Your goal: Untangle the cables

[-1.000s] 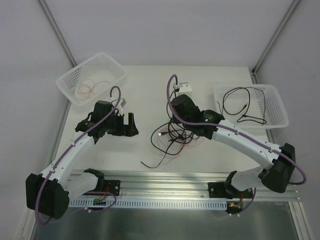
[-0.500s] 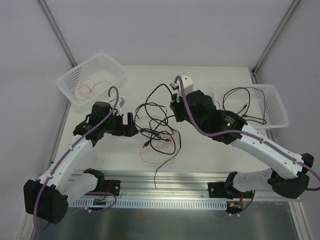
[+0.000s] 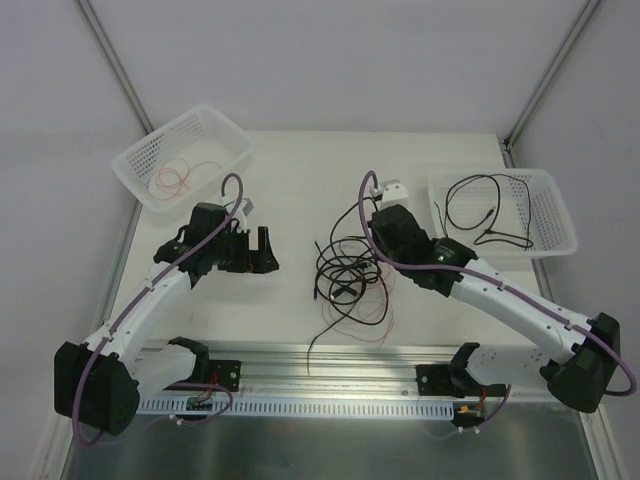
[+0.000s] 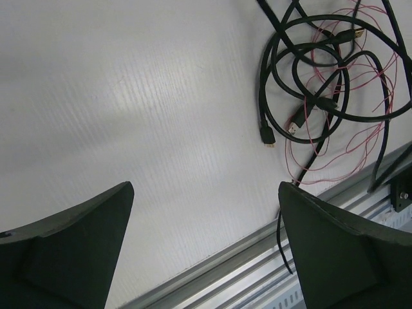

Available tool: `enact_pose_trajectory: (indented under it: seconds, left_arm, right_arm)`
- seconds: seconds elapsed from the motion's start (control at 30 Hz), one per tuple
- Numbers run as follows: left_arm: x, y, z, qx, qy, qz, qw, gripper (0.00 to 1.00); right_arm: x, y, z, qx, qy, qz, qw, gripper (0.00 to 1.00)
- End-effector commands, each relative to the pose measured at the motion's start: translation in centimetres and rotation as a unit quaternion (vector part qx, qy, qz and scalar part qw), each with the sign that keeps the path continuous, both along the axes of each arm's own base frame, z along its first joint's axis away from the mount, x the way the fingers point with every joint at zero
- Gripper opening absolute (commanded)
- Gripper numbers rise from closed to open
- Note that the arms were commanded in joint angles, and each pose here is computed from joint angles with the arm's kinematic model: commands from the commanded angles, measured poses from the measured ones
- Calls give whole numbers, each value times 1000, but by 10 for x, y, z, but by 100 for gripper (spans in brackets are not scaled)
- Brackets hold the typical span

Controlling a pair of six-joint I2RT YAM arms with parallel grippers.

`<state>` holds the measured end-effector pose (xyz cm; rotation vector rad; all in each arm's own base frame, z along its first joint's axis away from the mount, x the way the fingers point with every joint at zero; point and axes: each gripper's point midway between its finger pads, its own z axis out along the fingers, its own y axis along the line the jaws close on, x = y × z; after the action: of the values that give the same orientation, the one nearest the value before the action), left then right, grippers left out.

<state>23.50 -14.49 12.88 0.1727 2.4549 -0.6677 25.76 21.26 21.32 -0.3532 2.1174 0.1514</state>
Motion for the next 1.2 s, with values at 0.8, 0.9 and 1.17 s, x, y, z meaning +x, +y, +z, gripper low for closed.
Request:
enact_pose_trajectory:
  seconds: [0.8,0.9,1.17]
  left_arm:
    - [-65,-141,-63,34,99,-62,993,70]
    - [-84,-154,-65,38,108,-114,987,66]
    - [-119,-125,-71,83,134,-112,981,62]
  right_arm:
    - [-2,-114,-85,65,97,-238,964,15]
    - [-5,-109,-86,79,100,-222,967,15]
    - [-6,-112,-84,90,87,-225,966,16]
